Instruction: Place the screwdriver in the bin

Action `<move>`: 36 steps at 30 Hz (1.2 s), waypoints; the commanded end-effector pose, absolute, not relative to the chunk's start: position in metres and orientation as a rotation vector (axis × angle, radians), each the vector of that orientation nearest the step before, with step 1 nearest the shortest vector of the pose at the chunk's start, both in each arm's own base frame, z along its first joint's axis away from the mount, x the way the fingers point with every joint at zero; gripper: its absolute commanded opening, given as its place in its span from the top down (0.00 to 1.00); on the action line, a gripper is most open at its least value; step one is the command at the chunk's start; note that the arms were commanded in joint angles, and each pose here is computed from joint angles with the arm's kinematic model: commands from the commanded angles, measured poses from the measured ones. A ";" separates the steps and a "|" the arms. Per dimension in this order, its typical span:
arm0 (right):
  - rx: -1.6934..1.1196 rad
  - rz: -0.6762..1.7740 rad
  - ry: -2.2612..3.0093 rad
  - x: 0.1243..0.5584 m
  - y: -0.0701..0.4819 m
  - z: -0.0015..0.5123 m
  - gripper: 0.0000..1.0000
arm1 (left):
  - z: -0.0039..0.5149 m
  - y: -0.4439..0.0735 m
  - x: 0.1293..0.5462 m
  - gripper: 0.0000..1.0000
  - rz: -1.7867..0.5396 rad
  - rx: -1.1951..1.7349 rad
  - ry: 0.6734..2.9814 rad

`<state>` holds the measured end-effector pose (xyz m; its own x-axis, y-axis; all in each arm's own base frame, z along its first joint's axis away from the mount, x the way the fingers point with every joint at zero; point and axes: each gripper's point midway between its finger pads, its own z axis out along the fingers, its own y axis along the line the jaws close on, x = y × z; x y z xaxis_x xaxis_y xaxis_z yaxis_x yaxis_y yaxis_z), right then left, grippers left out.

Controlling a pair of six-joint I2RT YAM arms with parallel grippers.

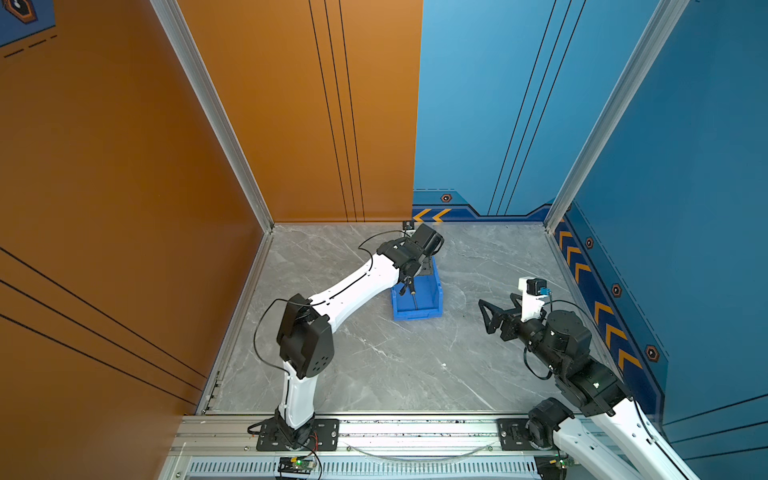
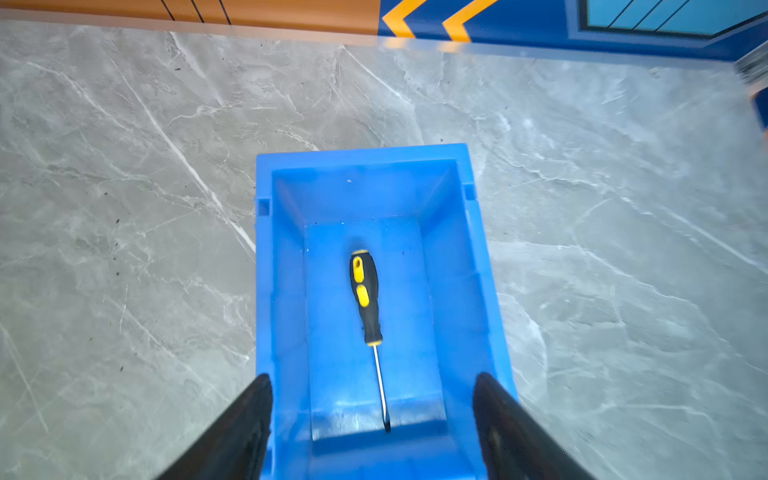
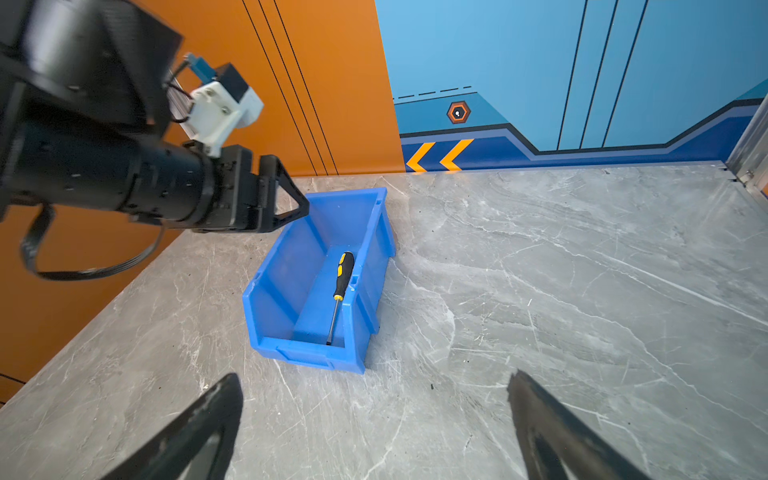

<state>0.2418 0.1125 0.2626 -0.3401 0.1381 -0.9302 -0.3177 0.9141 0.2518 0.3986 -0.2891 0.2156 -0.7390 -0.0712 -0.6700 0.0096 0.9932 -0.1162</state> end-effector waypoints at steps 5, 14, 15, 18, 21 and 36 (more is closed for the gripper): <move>-0.063 0.298 1.941 0.241 0.085 0.244 0.00 | 0.218 -0.241 0.331 0.02 -0.041 0.106 2.410; 0.067 0.163 1.950 0.244 0.057 0.236 0.00 | 0.205 -0.158 0.285 0.02 -0.007 0.076 2.372; 0.089 0.155 1.949 0.244 0.055 0.234 0.00 | 0.205 -0.149 0.283 0.02 -0.005 0.068 2.356; 0.151 0.104 1.947 0.247 0.044 0.223 0.00 | 0.198 -0.118 0.277 0.02 0.045 0.001 2.290; 0.163 0.069 1.935 0.249 0.039 0.213 0.00 | 0.190 -0.090 0.277 0.02 0.028 -0.103 2.235; 0.156 -0.112 1.914 0.270 0.008 0.170 0.00 | 0.159 0.012 0.287 0.02 0.164 -0.364 2.098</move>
